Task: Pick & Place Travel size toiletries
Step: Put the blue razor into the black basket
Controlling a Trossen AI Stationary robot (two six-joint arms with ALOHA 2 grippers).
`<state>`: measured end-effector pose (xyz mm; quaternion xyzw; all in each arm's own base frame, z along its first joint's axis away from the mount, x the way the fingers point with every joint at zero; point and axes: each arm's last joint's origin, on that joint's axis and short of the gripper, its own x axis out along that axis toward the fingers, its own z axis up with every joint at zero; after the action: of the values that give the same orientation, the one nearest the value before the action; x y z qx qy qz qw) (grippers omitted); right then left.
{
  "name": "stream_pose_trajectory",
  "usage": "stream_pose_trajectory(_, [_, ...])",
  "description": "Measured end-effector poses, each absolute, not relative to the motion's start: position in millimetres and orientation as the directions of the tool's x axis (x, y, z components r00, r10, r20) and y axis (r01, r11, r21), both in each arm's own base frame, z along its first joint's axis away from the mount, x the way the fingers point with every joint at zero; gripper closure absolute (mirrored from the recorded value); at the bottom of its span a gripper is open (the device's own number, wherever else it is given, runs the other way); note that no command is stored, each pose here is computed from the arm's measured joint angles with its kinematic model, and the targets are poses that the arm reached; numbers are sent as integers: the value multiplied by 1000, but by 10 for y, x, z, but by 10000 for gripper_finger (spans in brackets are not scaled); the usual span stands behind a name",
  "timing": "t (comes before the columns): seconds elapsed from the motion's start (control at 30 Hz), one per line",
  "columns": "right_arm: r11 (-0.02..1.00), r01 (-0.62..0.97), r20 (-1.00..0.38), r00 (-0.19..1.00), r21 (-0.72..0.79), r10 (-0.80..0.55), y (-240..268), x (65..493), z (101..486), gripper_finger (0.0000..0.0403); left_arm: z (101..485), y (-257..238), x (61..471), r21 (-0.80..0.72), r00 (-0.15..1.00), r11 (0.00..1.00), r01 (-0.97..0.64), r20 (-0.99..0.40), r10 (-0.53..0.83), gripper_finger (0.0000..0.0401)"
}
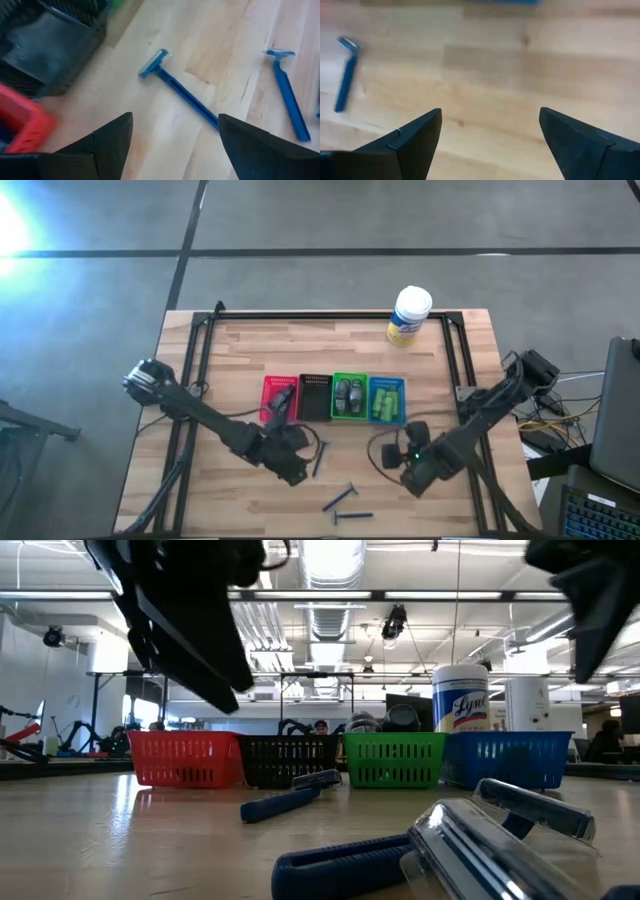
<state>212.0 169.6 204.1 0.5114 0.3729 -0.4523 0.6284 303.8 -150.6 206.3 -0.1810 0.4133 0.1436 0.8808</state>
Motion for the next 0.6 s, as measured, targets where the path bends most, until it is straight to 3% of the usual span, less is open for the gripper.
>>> stream_pose_trajectory(0.27, [14,988,-982,152,152,-110,1923,2008,1878,70,1879,-1752,3377,-176,557,873,-455,-821,126,110])
stream_pose_trajectory(0.43, [28,991,-985,130,127,-115,1912,1990,1881,85,1777,-1861,3574,-98,460,859,-502,-872,170,111])
stream_pose_trajectory(0.6, [44,995,-984,90,84,-156,1867,1945,1892,101,1633,-1967,3769,-114,421,846,-521,-897,138,116])
